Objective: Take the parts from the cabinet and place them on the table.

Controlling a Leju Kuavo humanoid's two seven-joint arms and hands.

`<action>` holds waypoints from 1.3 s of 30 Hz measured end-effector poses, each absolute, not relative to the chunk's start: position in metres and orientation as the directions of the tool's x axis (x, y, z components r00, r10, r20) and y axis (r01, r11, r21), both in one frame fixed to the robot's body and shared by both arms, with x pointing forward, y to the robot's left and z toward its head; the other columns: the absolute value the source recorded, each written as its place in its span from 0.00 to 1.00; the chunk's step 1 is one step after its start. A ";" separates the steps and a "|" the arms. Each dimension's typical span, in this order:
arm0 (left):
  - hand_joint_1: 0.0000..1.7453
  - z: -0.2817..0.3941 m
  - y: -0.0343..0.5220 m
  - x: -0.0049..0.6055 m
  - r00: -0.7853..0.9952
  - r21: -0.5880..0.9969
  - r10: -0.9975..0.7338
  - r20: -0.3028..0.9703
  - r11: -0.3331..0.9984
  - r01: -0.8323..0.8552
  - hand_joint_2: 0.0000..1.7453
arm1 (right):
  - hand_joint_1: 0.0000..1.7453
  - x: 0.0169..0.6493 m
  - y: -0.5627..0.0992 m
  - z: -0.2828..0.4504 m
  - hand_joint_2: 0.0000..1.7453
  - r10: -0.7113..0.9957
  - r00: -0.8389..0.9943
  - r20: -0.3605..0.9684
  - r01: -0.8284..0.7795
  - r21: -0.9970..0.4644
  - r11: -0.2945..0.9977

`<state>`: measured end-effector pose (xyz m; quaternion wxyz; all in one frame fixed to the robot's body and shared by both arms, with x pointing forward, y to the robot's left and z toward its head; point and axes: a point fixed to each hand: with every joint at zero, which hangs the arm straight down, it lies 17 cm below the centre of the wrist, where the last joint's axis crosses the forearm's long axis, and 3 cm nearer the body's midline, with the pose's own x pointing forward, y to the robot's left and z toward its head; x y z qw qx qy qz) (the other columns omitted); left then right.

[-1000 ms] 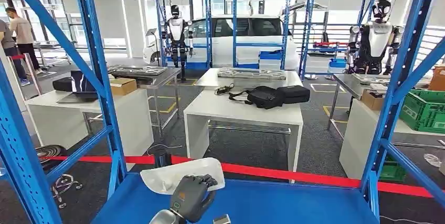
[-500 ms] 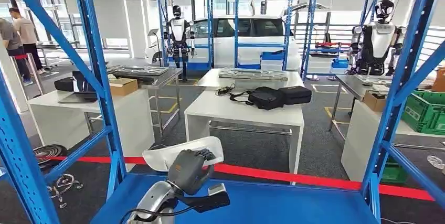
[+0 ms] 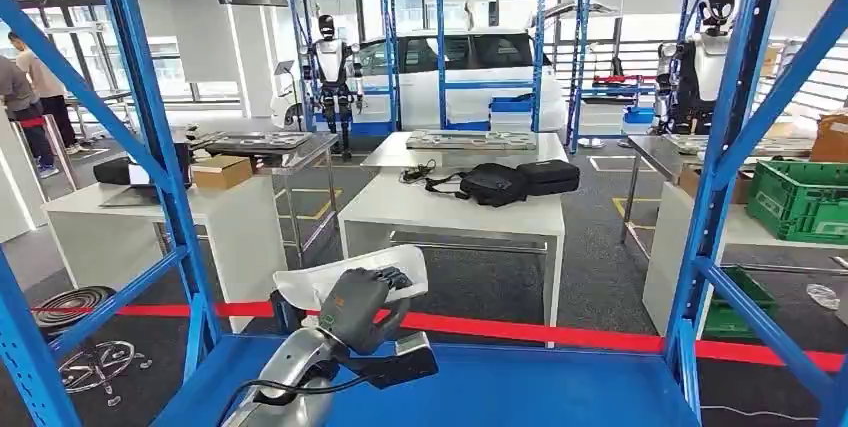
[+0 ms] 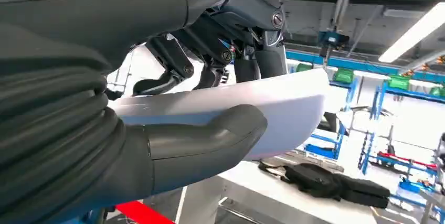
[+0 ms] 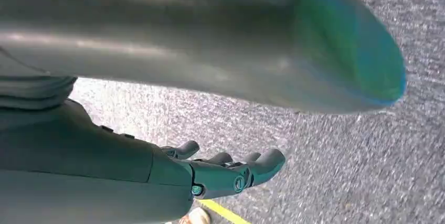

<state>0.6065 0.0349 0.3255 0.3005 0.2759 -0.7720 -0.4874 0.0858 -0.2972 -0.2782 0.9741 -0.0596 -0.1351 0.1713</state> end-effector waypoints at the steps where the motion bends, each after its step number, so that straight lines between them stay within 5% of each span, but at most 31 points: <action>1: 0.98 0.331 0.034 0.607 -0.670 0.917 -0.717 0.190 0.374 -0.140 1.00 | 0.00 0.086 -0.293 -0.278 0.00 0.349 0.905 0.245 -0.318 -0.157 0.935; 39: 0.98 0.320 0.016 0.603 -0.688 0.947 -0.692 0.219 0.320 -0.020 1.00 | 0.00 0.088 -0.325 -0.277 0.00 0.374 0.900 0.224 -0.332 -0.203 0.921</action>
